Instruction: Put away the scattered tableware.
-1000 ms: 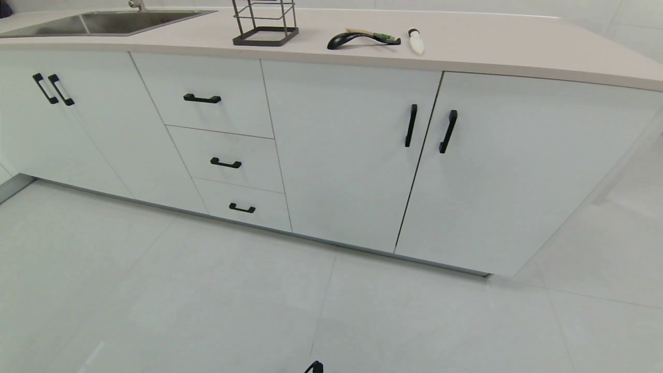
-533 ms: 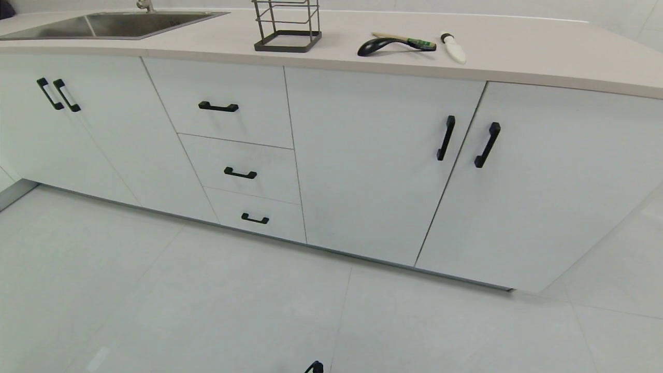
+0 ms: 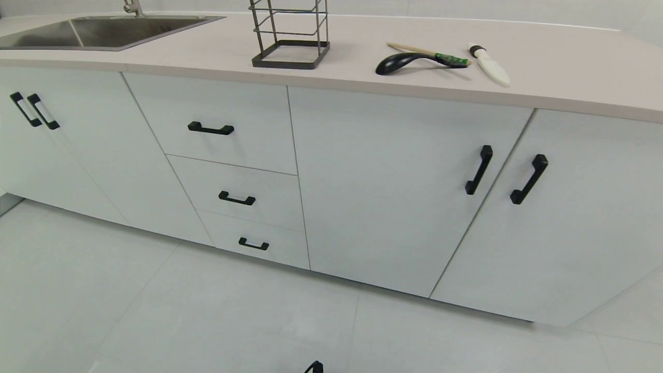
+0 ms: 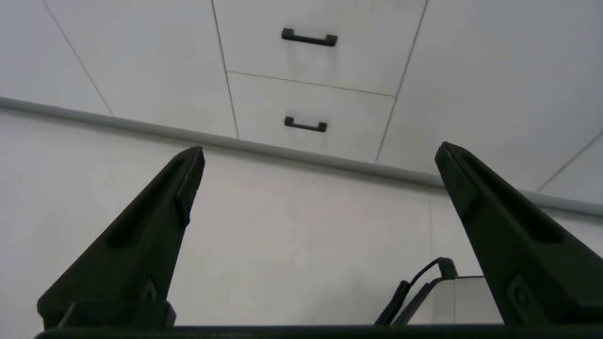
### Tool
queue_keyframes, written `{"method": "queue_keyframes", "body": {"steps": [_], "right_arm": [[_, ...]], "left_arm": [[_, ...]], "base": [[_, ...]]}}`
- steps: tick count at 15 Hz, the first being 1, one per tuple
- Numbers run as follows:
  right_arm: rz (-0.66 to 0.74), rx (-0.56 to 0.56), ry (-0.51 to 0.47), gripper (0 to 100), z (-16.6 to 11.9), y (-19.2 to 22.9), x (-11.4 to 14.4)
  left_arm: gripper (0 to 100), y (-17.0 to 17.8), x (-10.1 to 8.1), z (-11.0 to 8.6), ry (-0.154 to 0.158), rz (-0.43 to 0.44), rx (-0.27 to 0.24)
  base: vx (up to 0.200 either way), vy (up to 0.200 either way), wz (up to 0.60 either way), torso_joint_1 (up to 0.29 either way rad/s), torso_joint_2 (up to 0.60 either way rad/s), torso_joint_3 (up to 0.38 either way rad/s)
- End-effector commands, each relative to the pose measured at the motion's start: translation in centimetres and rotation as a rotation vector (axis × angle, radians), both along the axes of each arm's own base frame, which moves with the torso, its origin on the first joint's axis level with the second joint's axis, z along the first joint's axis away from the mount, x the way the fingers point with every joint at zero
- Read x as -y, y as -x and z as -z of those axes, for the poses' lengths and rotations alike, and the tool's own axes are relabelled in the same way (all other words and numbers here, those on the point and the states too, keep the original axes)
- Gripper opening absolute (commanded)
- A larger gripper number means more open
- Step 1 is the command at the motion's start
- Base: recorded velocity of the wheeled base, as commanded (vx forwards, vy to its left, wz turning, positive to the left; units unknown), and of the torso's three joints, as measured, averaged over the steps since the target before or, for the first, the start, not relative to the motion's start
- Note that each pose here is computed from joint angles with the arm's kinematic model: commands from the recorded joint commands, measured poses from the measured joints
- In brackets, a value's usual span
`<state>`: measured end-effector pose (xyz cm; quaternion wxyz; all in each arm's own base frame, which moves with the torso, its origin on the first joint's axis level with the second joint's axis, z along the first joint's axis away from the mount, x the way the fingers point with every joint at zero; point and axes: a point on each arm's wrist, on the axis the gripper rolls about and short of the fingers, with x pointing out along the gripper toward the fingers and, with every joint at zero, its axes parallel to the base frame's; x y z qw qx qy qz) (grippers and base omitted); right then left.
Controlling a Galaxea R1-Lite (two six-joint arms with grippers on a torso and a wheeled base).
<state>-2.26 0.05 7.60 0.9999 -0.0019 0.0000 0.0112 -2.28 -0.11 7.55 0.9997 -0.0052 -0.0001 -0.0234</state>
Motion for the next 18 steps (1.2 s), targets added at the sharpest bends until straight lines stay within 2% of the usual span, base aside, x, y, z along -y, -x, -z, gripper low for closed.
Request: {"method": "queue_keyframes", "body": {"steps": [1, 4, 6, 10, 15, 18], "right_arm": [[-0.001, 0.000, 0.001, 0, -0.04, 0.00, 0.00], [-0.001, -0.002, 0.001, 0, 0.01, -0.01, 0.00], [-0.001, -0.002, 0.001, 0, 0.01, -0.01, 0.00], [-0.001, -0.002, 0.001, 0, 0.01, -0.01, 0.00], [-0.001, -0.002, 0.001, 0, 0.01, -0.01, 0.00], [-0.001, 0.000, 0.001, 0, -0.04, 0.00, 0.00]], "left_arm": [[100, 0.00, 0.00, -0.01, 0.000, 0.001, 0.001], [100, 0.00, 0.00, -0.01, 0.000, -0.001, 0.001], [100, 0.00, 0.00, -0.01, 0.002, -0.001, 0.001], [100, 0.00, 0.00, -0.03, 0.006, -0.002, 0.002], [100, 0.00, 0.00, -0.03, 0.005, -0.002, 0.002], [100, 0.00, 0.00, -0.03, 0.000, -0.001, 0.003]], "base": [[0.200, 0.200, 0.00, 0.002, 0.00, 0.002], [0.000, 0.200, 0.00, 0.002, 0.00, 0.006], [0.200, 0.200, 0.00, 0.007, 0.00, -0.002], [0.200, 0.000, 0.00, 0.001, 0.00, 0.000], [0.000, 0.000, 0.00, 0.000, 0.00, 0.000], [0.000, 0.200, 0.00, -0.001, 0.01, 0.002]]}}
